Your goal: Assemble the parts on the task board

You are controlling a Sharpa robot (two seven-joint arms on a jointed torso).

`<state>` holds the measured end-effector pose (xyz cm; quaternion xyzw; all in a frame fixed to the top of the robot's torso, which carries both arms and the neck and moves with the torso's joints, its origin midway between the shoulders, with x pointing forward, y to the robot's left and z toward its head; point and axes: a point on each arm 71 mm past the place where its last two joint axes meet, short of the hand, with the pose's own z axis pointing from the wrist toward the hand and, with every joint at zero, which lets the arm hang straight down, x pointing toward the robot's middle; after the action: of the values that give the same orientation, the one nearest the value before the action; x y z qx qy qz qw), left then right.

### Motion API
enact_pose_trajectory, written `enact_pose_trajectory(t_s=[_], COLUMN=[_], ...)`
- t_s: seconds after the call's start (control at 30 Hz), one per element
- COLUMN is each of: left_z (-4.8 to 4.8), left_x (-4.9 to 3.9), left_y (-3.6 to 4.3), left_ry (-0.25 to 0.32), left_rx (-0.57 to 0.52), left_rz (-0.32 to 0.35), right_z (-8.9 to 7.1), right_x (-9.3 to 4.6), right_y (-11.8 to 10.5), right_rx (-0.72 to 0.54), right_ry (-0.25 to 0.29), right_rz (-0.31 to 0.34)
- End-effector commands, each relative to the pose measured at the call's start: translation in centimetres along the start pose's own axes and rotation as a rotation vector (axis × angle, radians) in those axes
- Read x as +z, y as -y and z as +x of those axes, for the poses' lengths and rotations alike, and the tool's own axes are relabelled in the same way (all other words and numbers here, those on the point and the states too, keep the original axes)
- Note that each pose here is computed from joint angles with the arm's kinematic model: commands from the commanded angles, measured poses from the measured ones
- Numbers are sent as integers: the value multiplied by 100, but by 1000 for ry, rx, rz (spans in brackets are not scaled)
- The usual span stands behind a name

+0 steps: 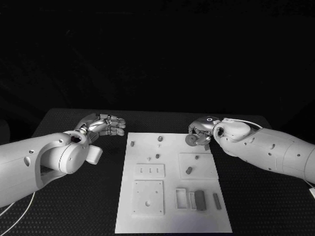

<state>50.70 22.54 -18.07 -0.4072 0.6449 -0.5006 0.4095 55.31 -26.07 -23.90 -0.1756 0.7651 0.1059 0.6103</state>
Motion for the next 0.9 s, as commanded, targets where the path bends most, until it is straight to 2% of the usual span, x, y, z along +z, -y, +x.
enact_pose_trajectory(t_s=[0.03,0.33,0.9], left_z=[26,21,21], left_x=[0,-4,-12], left_y=[16,16,17], left_ry=[-17,-16,-15], left_rx=[0,0,0], left_rz=[9,9,10], right_z=[231,225,162], right_x=[-20,-20,-31], right_y=[-50,-63,-161], right_rx=[-26,-38,-35], right_ry=[-110,-100,-38], right_rz=[-10,-8,-20])
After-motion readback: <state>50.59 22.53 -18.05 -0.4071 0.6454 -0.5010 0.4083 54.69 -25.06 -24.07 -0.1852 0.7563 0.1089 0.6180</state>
